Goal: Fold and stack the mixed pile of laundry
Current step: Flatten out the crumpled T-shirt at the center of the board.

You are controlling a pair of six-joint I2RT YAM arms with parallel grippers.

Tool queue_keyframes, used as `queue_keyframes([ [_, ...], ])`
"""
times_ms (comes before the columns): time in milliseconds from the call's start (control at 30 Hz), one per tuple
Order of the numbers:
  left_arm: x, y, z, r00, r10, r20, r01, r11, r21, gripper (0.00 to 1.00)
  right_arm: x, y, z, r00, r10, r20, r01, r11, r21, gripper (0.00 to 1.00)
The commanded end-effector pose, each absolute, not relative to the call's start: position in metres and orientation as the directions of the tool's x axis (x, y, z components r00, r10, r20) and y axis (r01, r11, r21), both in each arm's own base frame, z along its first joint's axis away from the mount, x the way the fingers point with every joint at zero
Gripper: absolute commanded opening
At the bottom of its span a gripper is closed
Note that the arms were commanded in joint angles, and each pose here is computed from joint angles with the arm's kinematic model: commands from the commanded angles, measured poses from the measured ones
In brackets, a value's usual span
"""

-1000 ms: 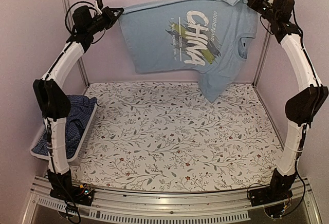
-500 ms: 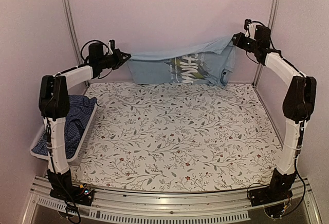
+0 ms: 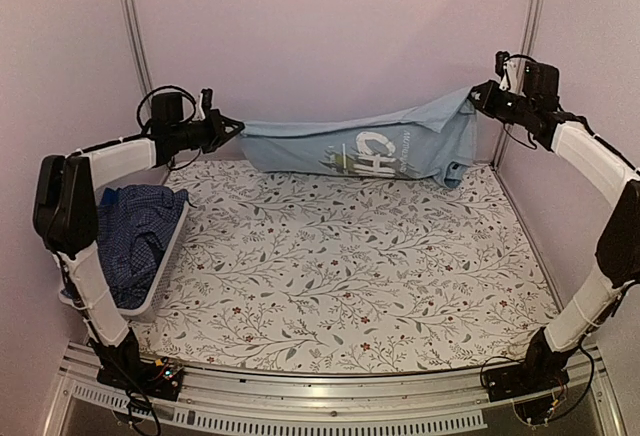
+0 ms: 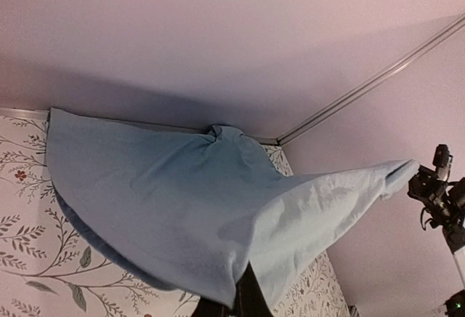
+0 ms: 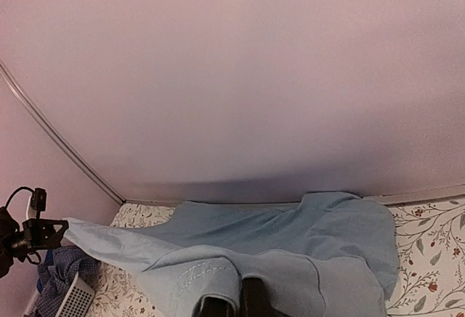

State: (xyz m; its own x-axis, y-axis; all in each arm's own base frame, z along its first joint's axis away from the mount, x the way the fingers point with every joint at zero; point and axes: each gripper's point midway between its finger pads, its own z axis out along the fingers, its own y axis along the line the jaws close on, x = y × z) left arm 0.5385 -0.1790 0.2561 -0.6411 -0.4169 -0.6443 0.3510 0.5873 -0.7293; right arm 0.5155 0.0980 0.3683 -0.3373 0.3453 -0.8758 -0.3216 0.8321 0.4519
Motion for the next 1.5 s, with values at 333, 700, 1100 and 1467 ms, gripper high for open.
queue_keyframes([
  [333,0.468,-0.19,0.358,-0.581,-0.369,-0.726,0.452,0.596,-0.664,0.0,0.434,0.091,0.451,-0.282,0.365,-0.887,-0.344,0.825,0.449,0.0],
  [700,0.497,-0.196,0.327,-0.61,-0.342,-0.715,0.42,0.625,-0.658,0.0,0.473,0.093,0.417,-0.346,0.349,-0.871,-0.312,0.833,0.457,0.0],
  [1100,0.611,-0.177,0.456,-0.32,-0.501,-0.804,0.564,0.581,-0.586,0.0,0.555,0.08,0.548,-0.013,0.348,-0.937,-0.405,0.855,0.323,0.0],
  [1467,0.562,-0.172,0.392,-0.378,-0.383,-0.843,0.557,0.633,-0.537,0.0,0.542,0.101,0.483,-0.139,0.31,-0.94,-0.494,0.801,0.337,0.0],
])
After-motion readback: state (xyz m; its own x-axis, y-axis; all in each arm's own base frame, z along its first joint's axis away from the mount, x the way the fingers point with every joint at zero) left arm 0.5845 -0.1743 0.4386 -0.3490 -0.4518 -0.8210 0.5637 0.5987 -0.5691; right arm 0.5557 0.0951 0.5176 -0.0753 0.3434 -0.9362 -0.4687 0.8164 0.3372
